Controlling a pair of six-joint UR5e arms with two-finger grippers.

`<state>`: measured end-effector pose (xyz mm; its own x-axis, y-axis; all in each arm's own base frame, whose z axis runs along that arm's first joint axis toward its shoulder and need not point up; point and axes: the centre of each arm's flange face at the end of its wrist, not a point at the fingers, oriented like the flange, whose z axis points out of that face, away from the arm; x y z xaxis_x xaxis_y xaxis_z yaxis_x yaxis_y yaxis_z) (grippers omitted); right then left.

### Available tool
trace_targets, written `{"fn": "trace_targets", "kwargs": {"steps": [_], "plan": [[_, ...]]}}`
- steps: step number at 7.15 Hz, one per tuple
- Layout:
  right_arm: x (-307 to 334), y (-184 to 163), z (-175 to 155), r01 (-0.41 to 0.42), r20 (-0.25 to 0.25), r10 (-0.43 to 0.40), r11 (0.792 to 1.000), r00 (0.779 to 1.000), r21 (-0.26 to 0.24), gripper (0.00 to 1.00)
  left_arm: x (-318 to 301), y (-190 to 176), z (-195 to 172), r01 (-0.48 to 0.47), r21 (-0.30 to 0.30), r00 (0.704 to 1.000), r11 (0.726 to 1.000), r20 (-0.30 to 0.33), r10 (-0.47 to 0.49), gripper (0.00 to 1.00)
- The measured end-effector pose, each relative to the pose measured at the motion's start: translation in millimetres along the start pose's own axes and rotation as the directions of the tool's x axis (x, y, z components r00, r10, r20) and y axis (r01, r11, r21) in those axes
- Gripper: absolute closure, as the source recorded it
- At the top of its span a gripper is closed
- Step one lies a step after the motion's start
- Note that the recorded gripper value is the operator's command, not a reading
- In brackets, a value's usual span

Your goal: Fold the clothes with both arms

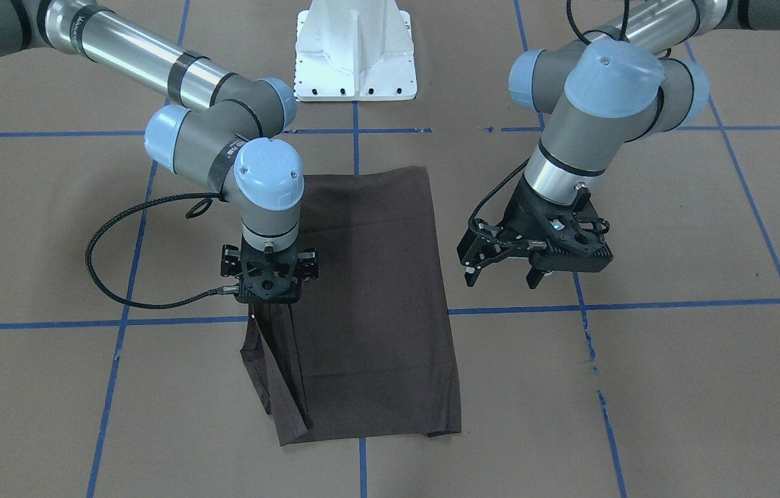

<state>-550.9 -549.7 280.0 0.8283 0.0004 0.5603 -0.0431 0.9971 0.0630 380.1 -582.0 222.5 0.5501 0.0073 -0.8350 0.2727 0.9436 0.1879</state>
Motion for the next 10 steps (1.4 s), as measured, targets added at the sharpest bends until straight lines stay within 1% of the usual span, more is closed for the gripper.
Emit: {"fn": "trace_targets", "kwargs": {"steps": [6,8,10], "plan": [[28.7,-13.4,17.2,-0.017,-0.030,0.017,1.000,0.999,-0.020,0.00,0.5,0.5,1.4,-0.002,0.000,1.000,1.000,-0.003,0.002,0.00],[52.7,-26.5,16.8,-0.024,-0.021,0.023,0.999,1.000,-0.045,0.00,2.1,0.6,1.1,-0.002,0.000,1.000,1.000,-0.004,0.002,0.00],[56.1,-34.7,4.7,-0.011,0.008,0.012,0.998,1.000,-0.054,0.00,1.3,0.9,1.5,-0.003,0.001,1.000,1.000,-0.005,0.003,0.00]]}}
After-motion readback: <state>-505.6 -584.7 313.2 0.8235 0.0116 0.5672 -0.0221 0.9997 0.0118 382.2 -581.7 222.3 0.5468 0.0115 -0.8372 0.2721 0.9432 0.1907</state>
